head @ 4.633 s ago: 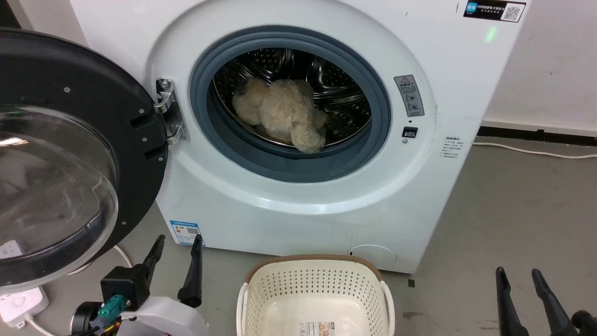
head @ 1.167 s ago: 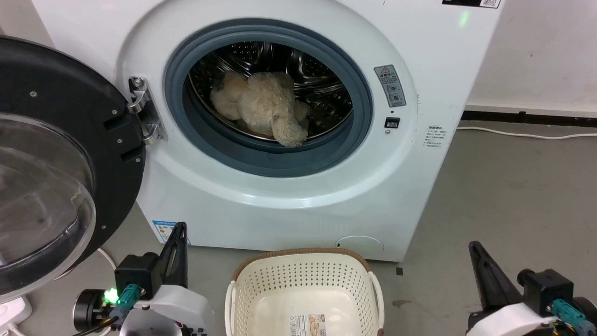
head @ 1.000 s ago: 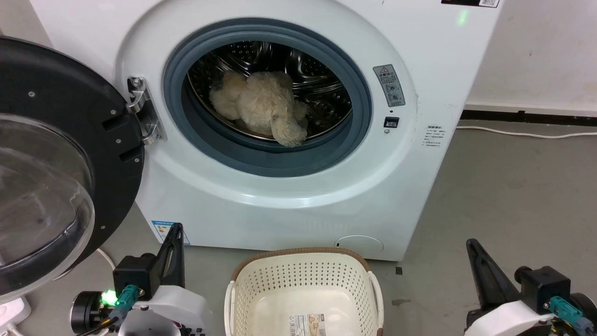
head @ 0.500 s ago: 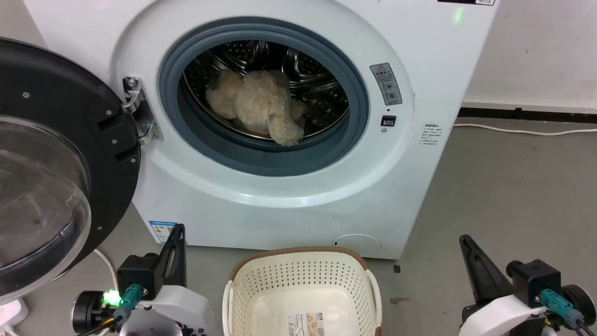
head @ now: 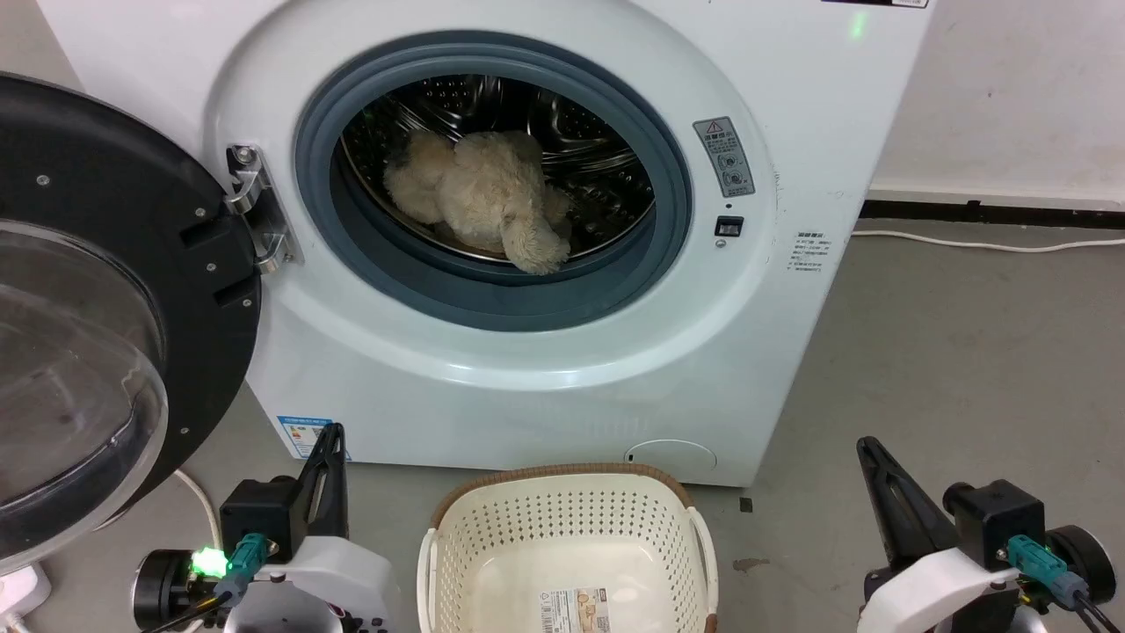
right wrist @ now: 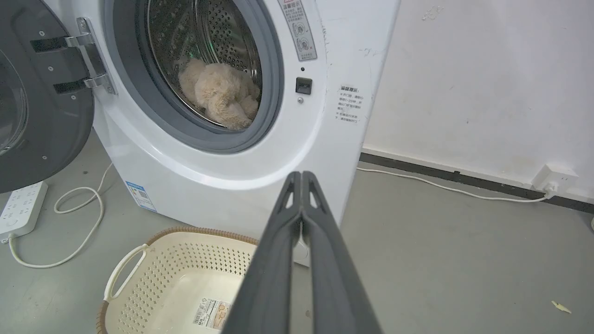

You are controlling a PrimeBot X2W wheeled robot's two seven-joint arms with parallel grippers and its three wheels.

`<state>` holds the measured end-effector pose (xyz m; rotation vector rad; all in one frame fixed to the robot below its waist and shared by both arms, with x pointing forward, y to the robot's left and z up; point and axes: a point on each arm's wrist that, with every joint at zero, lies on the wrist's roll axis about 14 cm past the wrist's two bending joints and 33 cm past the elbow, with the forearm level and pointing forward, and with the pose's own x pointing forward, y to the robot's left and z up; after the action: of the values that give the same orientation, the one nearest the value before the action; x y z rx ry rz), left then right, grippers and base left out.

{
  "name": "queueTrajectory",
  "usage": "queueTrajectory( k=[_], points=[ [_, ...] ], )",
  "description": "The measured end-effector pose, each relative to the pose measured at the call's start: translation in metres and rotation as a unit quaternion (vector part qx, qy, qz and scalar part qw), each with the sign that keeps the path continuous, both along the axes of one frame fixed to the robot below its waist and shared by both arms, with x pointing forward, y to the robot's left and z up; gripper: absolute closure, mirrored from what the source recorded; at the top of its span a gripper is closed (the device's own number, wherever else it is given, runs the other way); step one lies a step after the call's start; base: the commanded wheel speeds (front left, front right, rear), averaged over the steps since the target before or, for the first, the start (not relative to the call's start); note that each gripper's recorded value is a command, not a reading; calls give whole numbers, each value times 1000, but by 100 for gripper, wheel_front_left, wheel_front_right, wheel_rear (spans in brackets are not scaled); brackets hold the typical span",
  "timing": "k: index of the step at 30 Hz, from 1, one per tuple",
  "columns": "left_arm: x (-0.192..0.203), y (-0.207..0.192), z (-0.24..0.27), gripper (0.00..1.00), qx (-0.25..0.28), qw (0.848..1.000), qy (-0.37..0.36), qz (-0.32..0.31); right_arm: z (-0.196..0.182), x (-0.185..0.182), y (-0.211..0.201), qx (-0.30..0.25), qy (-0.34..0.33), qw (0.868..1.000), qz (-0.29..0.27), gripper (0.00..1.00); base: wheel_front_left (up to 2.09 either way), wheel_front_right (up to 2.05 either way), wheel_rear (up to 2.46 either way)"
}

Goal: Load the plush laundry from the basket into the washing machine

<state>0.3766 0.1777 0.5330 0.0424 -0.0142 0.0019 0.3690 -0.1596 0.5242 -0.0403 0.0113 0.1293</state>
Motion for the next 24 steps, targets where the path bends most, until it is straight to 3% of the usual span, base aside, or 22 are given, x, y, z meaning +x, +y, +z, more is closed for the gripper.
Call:
queueTrajectory(
  k=[24],
  points=[
    [0,0,0,100,3,1000,0,0,0,0,0,0,0,1000,0,100,0,0,0]
  ],
)
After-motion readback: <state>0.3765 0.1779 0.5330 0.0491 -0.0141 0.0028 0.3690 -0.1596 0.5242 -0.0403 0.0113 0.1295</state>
